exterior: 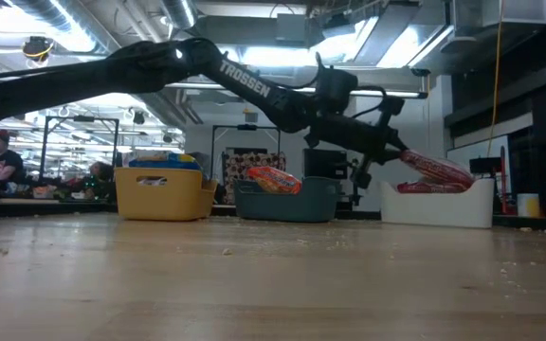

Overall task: Sort Maruchan noodles
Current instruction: Put the red noodle pack into the white bin, then return to Home Position

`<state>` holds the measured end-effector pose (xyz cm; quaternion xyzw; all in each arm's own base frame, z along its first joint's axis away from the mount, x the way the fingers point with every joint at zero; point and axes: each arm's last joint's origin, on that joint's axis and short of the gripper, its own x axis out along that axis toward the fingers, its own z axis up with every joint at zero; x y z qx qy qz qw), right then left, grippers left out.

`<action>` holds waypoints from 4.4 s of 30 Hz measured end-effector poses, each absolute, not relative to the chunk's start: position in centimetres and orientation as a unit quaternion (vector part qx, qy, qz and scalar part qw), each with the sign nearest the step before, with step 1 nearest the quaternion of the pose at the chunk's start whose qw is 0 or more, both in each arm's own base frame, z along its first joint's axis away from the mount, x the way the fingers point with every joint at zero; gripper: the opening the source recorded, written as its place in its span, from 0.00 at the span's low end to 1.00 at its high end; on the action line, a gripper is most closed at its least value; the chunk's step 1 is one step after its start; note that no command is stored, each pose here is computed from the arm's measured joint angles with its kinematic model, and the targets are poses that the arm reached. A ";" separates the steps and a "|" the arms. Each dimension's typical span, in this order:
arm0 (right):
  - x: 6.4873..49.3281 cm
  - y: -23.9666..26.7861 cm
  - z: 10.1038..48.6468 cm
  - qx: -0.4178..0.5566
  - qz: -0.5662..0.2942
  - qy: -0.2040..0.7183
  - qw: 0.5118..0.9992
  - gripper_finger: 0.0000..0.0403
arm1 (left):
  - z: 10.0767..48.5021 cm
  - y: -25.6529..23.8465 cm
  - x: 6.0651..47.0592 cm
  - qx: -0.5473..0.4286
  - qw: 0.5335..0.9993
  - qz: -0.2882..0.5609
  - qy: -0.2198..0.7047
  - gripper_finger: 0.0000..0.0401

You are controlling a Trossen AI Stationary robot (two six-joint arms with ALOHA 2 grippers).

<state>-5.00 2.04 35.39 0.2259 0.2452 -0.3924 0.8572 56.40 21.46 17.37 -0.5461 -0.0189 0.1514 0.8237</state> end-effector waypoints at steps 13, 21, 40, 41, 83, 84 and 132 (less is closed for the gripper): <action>-4.9 2.1 35.4 0.222 -0.376 0.252 0.864 0.52 | 17.5 21.4 56.4 -0.472 0.867 0.159 -0.017 0.28; -4.9 2.1 35.4 0.225 -0.369 0.253 0.866 0.52 | 18.2 23.3 55.7 -0.448 0.876 0.173 -0.055 0.44; -2.8 0.9 37.9 0.150 -0.351 0.107 0.918 0.52 | 31.2 25.6 51.2 -0.477 0.852 -0.089 -0.195 0.44; -2.8 1.0 38.1 0.143 -0.350 0.102 0.920 0.52 | 32.9 25.2 50.6 -0.471 0.850 -0.120 -0.204 0.44; 3.1 -0.9 28.6 0.182 -0.128 0.024 0.975 0.52 | 55.4 0.1 19.1 -0.125 0.989 0.077 -0.009 0.44; 3.5 -1.1 28.3 0.183 -0.125 0.022 0.975 0.52 | 54.5 -0.3 18.0 -0.126 0.988 0.088 -0.003 0.44; 9.7 -1.8 17.0 0.251 0.042 -0.005 0.967 0.52 | 18.8 -1.0 9.4 -0.253 0.960 -0.006 -0.118 0.44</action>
